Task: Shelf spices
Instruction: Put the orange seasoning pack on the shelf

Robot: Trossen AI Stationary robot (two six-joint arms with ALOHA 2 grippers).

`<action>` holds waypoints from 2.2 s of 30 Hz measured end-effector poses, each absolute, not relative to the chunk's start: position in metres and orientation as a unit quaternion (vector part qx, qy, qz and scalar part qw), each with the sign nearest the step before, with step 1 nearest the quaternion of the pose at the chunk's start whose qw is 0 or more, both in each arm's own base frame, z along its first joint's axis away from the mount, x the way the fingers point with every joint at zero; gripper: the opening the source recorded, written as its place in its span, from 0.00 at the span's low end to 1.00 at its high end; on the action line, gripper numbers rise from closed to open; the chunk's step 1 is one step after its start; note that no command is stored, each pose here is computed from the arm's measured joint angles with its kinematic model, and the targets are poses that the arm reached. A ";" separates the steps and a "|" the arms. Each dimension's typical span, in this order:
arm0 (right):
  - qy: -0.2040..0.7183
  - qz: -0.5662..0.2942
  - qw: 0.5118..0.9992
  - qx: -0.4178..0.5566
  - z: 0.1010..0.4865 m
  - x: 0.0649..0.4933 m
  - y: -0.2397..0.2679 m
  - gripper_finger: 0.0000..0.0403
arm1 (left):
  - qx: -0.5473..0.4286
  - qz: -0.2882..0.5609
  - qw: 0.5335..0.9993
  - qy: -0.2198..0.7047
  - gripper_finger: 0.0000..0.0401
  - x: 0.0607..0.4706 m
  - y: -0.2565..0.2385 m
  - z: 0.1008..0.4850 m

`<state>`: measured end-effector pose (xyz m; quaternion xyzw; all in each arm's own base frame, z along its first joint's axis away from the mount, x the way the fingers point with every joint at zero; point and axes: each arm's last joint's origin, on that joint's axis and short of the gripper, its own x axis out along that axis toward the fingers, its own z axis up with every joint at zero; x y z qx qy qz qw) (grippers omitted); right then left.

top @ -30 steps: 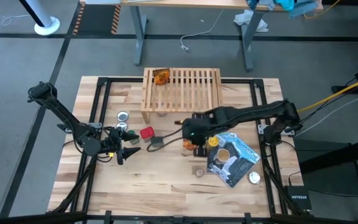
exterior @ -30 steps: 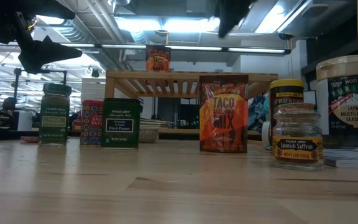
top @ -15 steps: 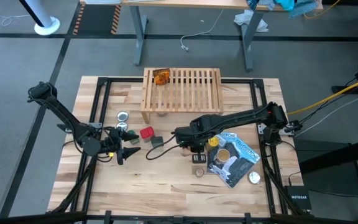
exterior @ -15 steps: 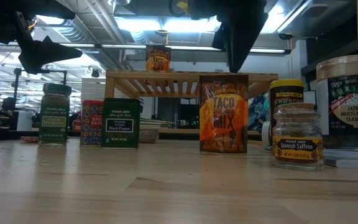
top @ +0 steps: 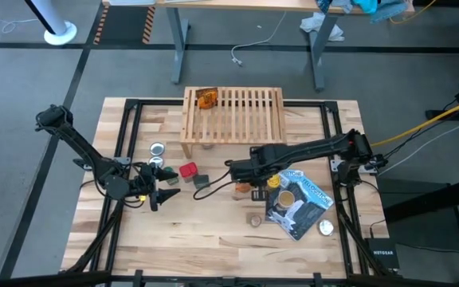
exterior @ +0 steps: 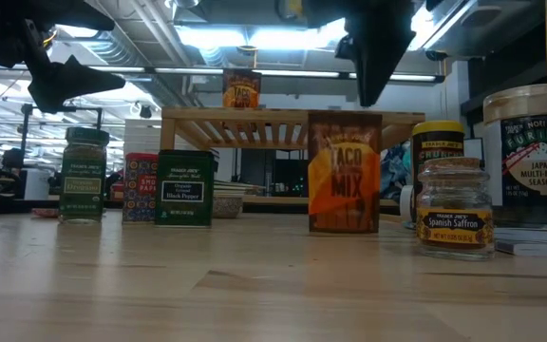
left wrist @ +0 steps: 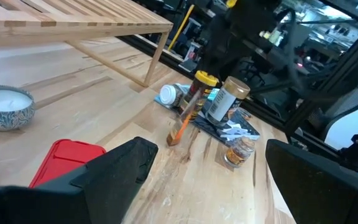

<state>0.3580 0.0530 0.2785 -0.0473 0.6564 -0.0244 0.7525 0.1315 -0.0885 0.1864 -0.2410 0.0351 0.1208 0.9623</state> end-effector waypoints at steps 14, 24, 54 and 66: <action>0.642 0.009 0.766 -0.016 0.284 0.359 0.056 0.16 | -0.237 0.122 0.963 0.040 0.85 0.131 -0.088 0.185; 0.629 -0.006 0.777 -0.028 0.284 0.362 0.055 0.16 | -0.237 0.122 0.963 0.040 0.85 0.131 -0.088 0.185; 0.617 0.000 0.786 -0.041 0.281 0.367 0.056 0.16 | -0.237 0.122 0.963 0.039 0.85 0.131 -0.088 0.185; 0.616 -0.012 0.787 -0.040 0.281 0.367 0.055 0.16 | -0.238 0.122 0.963 0.039 0.85 0.131 -0.088 0.185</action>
